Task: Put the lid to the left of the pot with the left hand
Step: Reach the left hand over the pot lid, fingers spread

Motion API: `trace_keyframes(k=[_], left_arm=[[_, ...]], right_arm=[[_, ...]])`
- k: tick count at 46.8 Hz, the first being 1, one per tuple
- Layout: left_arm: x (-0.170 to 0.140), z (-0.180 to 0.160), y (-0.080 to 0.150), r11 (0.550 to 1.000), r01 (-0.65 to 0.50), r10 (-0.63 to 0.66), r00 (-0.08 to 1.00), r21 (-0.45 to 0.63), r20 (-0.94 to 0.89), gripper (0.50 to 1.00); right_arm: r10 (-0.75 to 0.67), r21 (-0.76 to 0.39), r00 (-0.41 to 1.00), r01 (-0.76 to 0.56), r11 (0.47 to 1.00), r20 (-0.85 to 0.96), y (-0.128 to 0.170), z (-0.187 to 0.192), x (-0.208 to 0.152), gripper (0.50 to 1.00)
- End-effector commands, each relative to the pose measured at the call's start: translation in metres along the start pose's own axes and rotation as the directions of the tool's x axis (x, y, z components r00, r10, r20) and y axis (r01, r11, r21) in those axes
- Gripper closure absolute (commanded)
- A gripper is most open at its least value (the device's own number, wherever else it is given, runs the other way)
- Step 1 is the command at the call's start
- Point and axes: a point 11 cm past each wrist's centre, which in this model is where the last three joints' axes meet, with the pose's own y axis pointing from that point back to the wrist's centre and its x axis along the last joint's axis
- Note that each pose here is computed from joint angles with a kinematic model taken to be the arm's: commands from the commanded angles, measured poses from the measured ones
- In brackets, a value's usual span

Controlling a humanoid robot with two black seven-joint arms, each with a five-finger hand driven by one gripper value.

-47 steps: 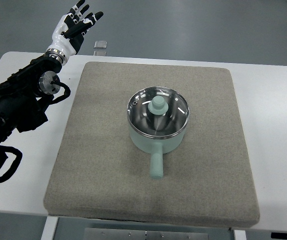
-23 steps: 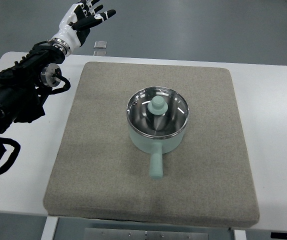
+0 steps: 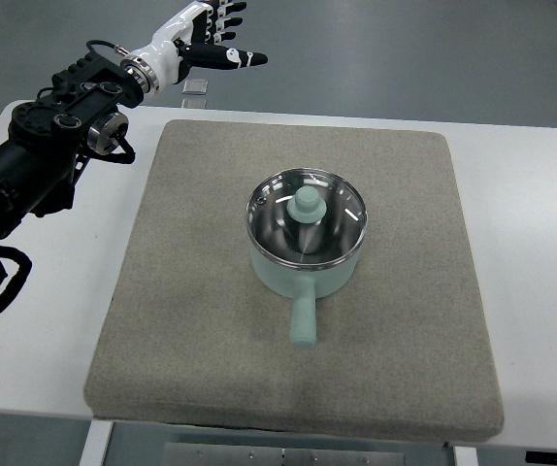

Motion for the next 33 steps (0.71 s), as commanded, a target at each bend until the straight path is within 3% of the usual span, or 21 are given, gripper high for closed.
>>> trace_keyframes(k=[1, 10, 16, 27, 33], left_arm=[[-0.006, -0.008, 0.001, 0.998, 0.047, -0.052, 0.993, 0.051, 0.104, 0.508], [-0.018, -0.007, -0.001, 0.984, 0.143, -0.168, 0.942, 0.106, 0.291, 0.508], [-0.041, 0.006, 0.0, 0.953, 0.295, -0.294, 0.852, 0.068, 0.432, 0.508], [-0.035, 0.05, 0.01, 0.913, 0.407, -0.352, 0.762, 0.021, 0.544, 0.506], [-0.049, 0.075, 0.021, 0.845, 0.533, -0.445, 0.655, 0.044, 0.611, 0.506]], right_arm=[[0.001, 0.0, 1.0, -0.001, 1.0, 0.0, 0.0, 0.0, 0.0, 0.576], [0.001, 0.0, 1.0, -0.001, 1.0, 0.0, 0.0, 0.0, 0.0, 0.576], [0.001, 0.0, 1.0, -0.001, 1.0, 0.0, 0.0, 0.0, 0.0, 0.576], [0.0, 0.0, 1.0, 0.0, 1.0, 0.0, 0.0, 0.0, 0.0, 0.576], [0.0, 0.0, 1.0, 0.0, 1.0, 0.0, 0.0, 0.0, 0.0, 0.576]])
